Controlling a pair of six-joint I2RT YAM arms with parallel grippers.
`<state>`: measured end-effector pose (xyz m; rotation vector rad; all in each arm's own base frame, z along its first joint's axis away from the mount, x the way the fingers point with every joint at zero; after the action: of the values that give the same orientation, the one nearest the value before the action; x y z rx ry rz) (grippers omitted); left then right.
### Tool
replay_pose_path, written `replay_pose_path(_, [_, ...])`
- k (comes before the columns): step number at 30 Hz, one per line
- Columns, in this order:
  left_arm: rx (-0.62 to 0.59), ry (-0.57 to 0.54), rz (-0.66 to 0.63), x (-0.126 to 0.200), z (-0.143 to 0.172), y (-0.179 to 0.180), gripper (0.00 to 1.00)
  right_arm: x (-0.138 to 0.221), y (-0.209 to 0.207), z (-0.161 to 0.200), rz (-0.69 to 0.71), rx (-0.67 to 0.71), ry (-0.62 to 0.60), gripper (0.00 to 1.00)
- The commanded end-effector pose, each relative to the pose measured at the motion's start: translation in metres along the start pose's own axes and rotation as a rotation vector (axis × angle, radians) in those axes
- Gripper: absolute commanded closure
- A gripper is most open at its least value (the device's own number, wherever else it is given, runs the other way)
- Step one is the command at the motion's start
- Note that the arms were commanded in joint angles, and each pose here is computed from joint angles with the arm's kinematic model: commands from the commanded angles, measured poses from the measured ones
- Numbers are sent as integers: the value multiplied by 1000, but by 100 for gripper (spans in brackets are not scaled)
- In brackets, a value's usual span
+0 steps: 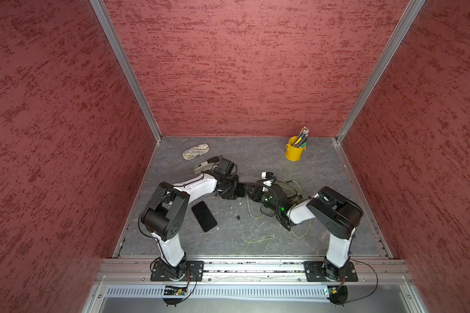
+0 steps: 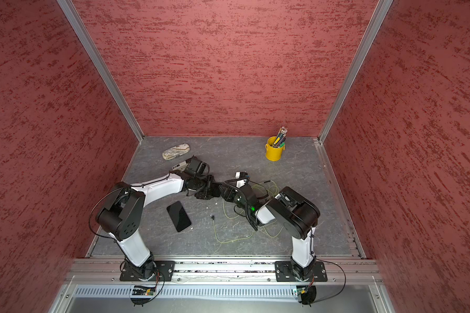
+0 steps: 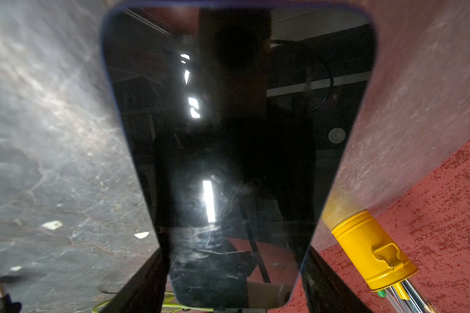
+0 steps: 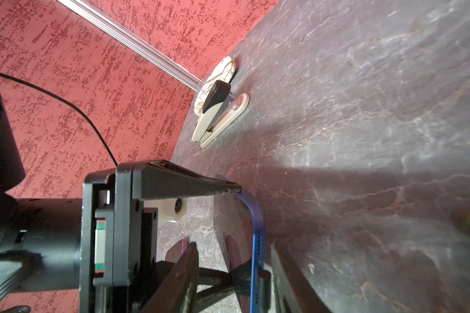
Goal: Plug wired earphones into phones
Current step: Insert the wired earphone into the phone.
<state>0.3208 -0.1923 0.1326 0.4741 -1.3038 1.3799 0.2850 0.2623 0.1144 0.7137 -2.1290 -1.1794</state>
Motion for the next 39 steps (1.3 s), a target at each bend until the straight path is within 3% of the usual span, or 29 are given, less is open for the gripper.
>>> replay_pose_path(1, [0, 1, 26, 12, 1, -2, 33, -1, 6, -1, 3, 6, 1, 54])
replay_pose_path(8, [-1, 5, 38, 15, 1, -4, 33, 2, 1, 1, 25, 1, 0, 56])
replay_pose_path(16, [-4, 3, 37, 15, 1, -4, 33, 3, 3, 0, 14, 2, -4, 77])
replay_pose_path(21, [-2, 11, 40, 15, 1, -4, 33, 2, 1, 2, 14, 1, 5, 84])
replay_pose_path(30, [61, 62, 82, 9, 9, -5, 34, 0, 5, 2, -40, -19, 2, 89])
replay_pose_path(39, [49, 88, 82, 5, 18, -11, 35, -8, 12, 2, -66, -12, 6, 90])
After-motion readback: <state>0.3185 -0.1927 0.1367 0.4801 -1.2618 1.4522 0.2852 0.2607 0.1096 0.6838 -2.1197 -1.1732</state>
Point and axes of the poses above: each gripper's point midway between its finger pads, its own x axis back along the fingers, its own y axis along the line the jaws close on, z = x × y, the point moved 9 cm from there along x, back along the fingers, and after that the axes turned 8 degrees about -x, right-handed, at the moved point
